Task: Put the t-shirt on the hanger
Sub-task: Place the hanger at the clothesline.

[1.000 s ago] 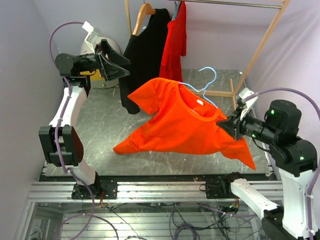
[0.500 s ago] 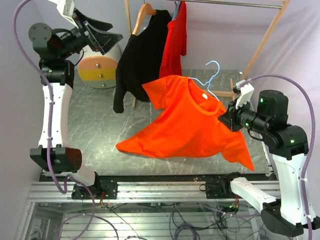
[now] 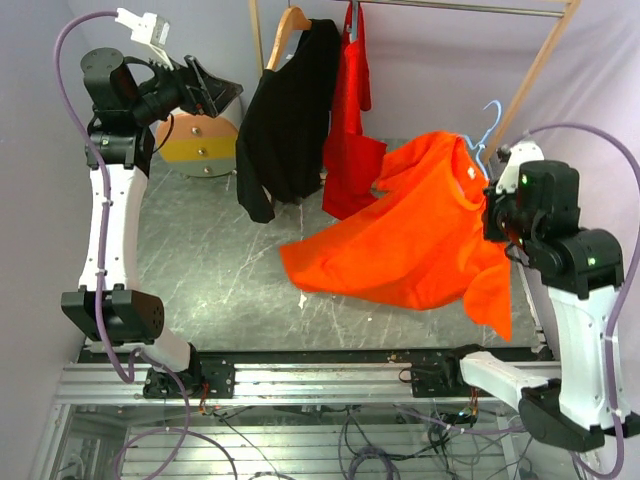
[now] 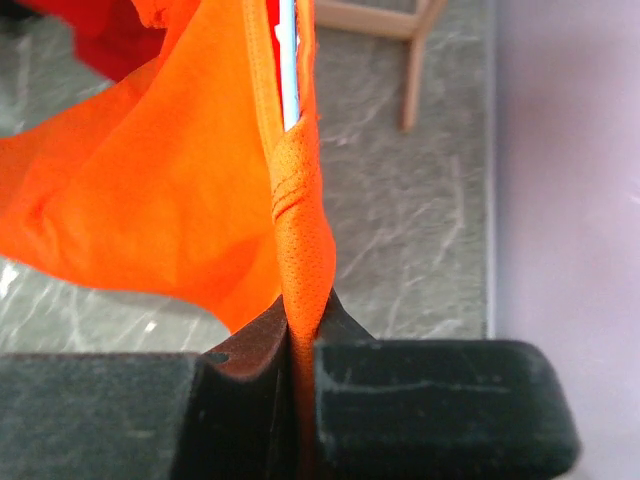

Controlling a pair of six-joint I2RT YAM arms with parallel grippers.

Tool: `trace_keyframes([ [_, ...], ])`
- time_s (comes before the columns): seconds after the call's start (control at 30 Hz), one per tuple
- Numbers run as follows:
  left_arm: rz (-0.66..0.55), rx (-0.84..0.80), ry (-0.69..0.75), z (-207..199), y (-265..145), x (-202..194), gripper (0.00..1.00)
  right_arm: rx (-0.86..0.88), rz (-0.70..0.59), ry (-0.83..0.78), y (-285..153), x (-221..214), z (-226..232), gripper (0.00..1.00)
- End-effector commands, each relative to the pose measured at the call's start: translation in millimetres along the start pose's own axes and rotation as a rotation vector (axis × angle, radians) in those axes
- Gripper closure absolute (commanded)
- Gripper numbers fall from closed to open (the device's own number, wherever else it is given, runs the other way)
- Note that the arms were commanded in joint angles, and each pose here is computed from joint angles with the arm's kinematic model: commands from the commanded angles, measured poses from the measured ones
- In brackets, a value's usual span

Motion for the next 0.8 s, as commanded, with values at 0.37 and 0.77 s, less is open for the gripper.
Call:
trace_keyframes([
  [0.37, 0.019, 0.023, 0.067, -9, -14, -5, 0.01, -0.229, -0.208, -0.007, 46, 126, -42, 1.0],
  [0.77, 0.056, 0.005, 0.081, -7, -16, -14, 0.01, -0.123, -0.265, 0.002, 118, 162, -40, 1.0],
])
Point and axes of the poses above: each gripper's point midway between its finger pads, its own y axis out along the fingers, its own z axis along the line the jaws close on, x = y × z, the point moved 8 cm from there along -y, back along the fingers, and after that the axes turned 15 degrees about -y, right-handed, at the moved point
